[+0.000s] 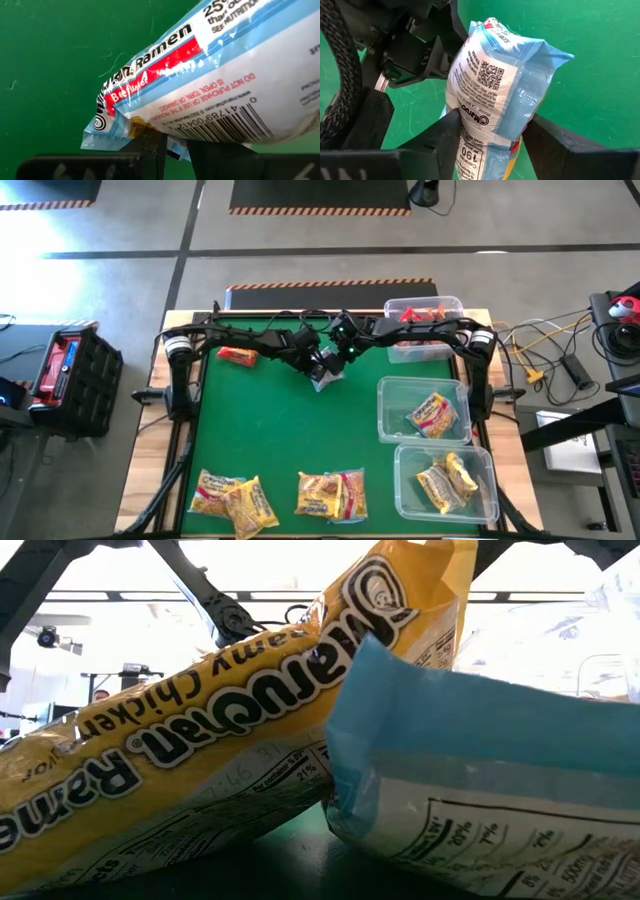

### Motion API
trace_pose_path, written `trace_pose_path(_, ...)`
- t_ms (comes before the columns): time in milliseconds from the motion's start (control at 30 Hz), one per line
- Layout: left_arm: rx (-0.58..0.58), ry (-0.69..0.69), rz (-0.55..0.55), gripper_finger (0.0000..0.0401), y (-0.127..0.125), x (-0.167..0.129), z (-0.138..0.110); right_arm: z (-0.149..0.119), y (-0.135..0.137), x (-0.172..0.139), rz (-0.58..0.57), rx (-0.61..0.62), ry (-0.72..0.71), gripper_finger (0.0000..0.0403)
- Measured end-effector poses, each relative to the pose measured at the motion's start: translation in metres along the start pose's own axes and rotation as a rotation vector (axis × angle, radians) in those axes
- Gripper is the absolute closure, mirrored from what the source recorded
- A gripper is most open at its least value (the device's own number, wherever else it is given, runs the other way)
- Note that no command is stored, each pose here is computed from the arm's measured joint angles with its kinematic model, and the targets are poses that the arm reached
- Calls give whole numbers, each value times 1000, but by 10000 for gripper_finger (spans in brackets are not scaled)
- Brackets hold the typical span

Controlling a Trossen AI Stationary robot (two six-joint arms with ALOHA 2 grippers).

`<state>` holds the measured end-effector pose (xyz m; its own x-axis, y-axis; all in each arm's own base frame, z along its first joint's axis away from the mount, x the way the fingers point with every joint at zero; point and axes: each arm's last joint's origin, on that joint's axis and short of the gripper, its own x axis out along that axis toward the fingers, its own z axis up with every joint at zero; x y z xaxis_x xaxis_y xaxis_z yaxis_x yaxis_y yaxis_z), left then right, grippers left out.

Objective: Sort Maruchan noodles
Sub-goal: Put the top middle noodle pack into the middle transparent bin

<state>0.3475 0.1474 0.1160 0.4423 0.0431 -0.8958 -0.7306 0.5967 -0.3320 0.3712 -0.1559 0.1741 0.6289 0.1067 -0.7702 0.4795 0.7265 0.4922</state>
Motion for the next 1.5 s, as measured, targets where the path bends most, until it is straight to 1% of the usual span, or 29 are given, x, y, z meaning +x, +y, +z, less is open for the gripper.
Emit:
trace_pose_path(200, -5, -3, -2, 350, -1, 0, 1, 0, 0, 0, 3, -1, -2, 258)
trace_pose_path(367, 1, -5, -4, 348, -3, -7, 2, 0, 0, 0, 3, -3, -1, 264)
trace_pose_path(567, 87, 17, -3, 347, -6, -37, -1, 0, 1, 2, 15, -13, 1, 266)
trace_pose_path(700, 142, -32, -36, 347, -12, -65, 1, -1, 0, 2, 13, -15, 7, 267)
trace_pose_path(867, 163, -61, -55, 347, -14, -83, 0, -1, 0, 2, 10, -16, 6, 267)
trace_pose_path(967, 163, -50, -53, 347, -13, -85, -1, -1, 0, 2, 11, -19, 7, 267)
trace_pose_path(1200, 139, 1, -33, 347, -10, -77, -7, -1, 0, 2, 10, -15, 14, 269)
trace_pose_path(1500, 127, 15, -26, 346, -9, -76, -9, -2, 0, 1, 20, -9, 20, 271)
